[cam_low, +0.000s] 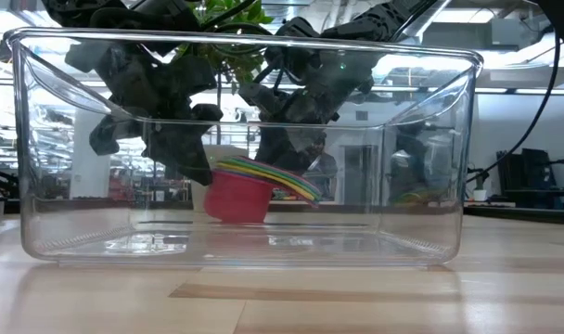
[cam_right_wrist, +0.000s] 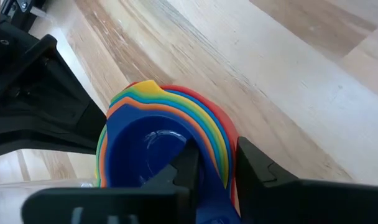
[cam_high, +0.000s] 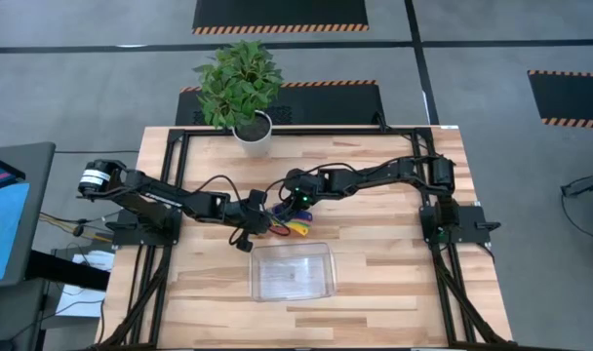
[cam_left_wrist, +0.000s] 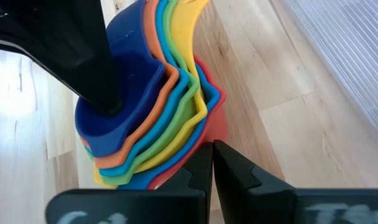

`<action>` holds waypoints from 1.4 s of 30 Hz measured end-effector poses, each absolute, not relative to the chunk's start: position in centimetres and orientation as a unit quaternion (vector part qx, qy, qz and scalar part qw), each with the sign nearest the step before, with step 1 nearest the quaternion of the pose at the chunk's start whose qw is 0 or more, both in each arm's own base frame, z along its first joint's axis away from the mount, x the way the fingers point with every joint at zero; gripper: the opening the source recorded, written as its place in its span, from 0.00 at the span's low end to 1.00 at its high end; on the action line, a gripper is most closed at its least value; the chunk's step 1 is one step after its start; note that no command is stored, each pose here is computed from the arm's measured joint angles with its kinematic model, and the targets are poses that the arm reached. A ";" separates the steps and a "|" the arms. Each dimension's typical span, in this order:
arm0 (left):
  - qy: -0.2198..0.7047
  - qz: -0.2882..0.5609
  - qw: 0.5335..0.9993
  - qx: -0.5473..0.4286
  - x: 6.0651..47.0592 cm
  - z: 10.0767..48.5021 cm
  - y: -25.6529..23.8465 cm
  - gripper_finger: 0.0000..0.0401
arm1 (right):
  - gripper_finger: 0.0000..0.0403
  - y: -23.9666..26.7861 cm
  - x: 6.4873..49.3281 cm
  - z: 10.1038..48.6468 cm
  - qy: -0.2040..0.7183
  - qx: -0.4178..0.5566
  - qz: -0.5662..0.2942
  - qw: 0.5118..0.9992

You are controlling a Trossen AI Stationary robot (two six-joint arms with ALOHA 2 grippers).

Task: Nest measuring cups in basket
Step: Put the colored stacked measuring cups into the transparent bin

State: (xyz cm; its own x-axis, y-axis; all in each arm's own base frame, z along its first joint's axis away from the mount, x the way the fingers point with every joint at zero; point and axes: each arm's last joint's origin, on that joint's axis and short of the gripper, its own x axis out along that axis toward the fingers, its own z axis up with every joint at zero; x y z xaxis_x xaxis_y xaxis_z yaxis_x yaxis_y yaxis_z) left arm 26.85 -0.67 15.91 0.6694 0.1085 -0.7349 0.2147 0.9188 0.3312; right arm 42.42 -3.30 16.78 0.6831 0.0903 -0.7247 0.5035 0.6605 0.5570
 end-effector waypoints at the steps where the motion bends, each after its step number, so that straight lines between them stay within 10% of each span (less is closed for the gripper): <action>1: 0.405 -0.030 0.892 0.199 26.8 15.9 -0.7 0.03 | 0.19 -3.3 42.4 16.8 0.378 0.393 -0.125 0.829; 42: 0.435 -0.065 0.882 0.172 27.8 17.6 -0.9 0.03 | 0.13 -3.2 42.9 18.4 0.390 0.368 -0.112 0.836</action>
State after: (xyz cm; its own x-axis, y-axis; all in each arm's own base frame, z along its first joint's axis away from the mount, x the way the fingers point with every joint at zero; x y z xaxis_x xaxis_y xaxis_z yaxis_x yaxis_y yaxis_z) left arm 27.80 -0.95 17.56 0.6134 0.0352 -0.7890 0.2632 0.9328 0.2462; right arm 42.88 -3.20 18.40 0.6701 0.0991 -0.7356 0.4751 0.7041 0.5277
